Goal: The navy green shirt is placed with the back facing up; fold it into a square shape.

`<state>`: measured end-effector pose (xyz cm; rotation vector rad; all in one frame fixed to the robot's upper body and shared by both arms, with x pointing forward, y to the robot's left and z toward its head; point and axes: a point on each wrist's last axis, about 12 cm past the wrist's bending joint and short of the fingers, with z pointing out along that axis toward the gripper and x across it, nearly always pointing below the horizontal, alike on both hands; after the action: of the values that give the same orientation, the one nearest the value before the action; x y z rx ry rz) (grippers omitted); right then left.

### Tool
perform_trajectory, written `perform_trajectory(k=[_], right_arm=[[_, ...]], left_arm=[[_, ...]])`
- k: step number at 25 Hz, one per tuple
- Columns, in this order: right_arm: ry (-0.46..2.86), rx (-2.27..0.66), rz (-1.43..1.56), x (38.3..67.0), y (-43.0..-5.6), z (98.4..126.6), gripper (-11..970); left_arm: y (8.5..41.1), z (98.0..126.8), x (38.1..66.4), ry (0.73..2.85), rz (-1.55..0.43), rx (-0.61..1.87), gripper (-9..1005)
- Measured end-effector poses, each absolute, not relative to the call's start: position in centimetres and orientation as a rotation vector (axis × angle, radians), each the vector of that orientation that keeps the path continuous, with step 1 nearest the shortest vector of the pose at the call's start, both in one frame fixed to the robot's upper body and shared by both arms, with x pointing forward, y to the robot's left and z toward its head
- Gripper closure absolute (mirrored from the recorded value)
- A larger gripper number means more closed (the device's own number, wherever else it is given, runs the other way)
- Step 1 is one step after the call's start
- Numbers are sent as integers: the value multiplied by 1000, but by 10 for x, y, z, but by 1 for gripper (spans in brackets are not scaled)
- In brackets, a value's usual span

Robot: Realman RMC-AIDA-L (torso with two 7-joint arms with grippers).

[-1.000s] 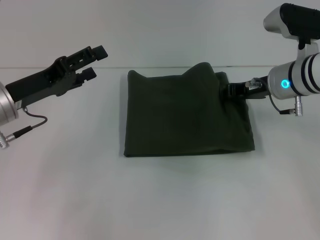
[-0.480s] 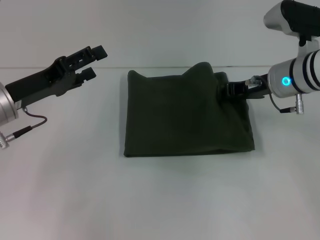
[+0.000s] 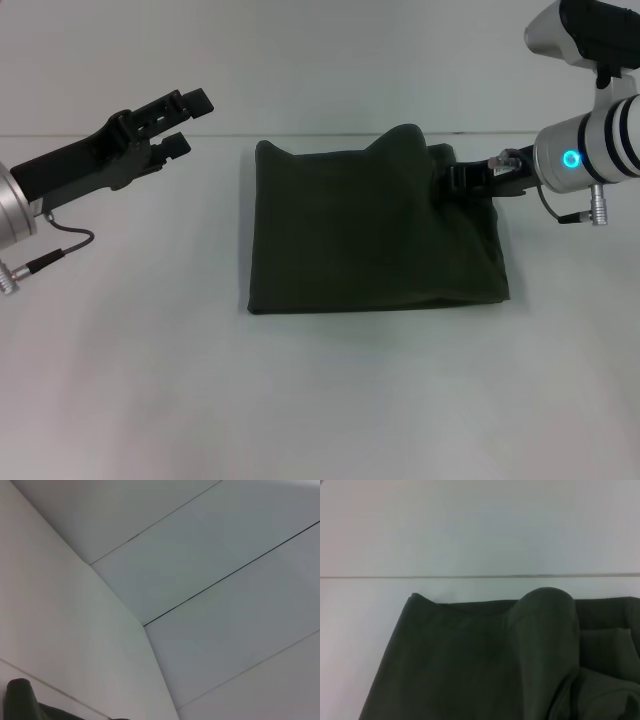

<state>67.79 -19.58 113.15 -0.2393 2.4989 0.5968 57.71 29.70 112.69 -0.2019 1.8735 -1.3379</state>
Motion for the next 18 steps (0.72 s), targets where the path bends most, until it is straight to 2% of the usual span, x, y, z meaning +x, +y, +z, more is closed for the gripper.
perform_trajectory(k=[18], right_arm=[[2492,-252,585,679,-194,1133,897]], left_arm=[[296,1128,579,1870,-1338,-202,59]])
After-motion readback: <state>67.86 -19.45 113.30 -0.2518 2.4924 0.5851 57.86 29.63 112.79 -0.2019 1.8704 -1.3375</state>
